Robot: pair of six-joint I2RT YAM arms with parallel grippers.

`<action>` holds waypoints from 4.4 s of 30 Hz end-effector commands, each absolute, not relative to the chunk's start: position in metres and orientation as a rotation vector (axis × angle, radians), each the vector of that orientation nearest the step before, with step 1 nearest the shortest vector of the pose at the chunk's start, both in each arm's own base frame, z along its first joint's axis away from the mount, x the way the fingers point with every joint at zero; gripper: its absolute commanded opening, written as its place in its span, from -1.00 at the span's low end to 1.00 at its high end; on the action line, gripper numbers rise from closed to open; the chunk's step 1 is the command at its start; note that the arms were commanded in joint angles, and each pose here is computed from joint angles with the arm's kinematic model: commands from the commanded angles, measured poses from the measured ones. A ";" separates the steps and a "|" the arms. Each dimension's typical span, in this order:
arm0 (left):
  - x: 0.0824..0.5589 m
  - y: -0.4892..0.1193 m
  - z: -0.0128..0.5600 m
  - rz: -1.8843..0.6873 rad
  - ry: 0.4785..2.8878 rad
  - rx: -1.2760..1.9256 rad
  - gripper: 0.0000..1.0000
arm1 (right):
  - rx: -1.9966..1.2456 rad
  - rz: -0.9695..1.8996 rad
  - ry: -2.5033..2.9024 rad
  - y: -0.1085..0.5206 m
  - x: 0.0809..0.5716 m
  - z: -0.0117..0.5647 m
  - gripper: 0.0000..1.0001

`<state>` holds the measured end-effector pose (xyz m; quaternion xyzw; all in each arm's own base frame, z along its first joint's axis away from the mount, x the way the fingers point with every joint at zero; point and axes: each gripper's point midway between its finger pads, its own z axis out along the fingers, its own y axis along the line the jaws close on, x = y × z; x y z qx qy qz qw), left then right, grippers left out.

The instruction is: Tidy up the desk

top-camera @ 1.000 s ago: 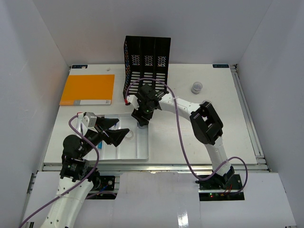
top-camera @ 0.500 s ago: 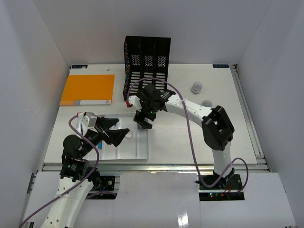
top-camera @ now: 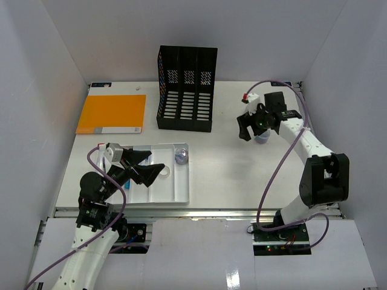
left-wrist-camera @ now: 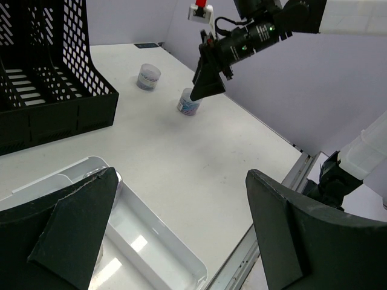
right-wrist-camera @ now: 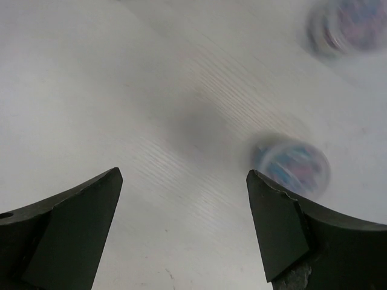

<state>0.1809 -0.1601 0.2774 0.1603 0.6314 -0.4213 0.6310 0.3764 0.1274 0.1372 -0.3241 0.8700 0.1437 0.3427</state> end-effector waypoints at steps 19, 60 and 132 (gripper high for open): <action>0.179 -0.161 0.283 -0.963 1.418 0.389 0.96 | -0.068 0.235 2.422 0.038 0.449 0.086 0.80; 0.179 -0.151 0.287 -0.909 1.413 0.342 0.96 | -1.778 1.172 1.763 0.389 0.227 0.149 -0.75; 0.189 -0.157 0.273 -0.926 1.472 0.352 0.96 | -0.147 0.101 2.309 0.075 0.583 0.089 0.80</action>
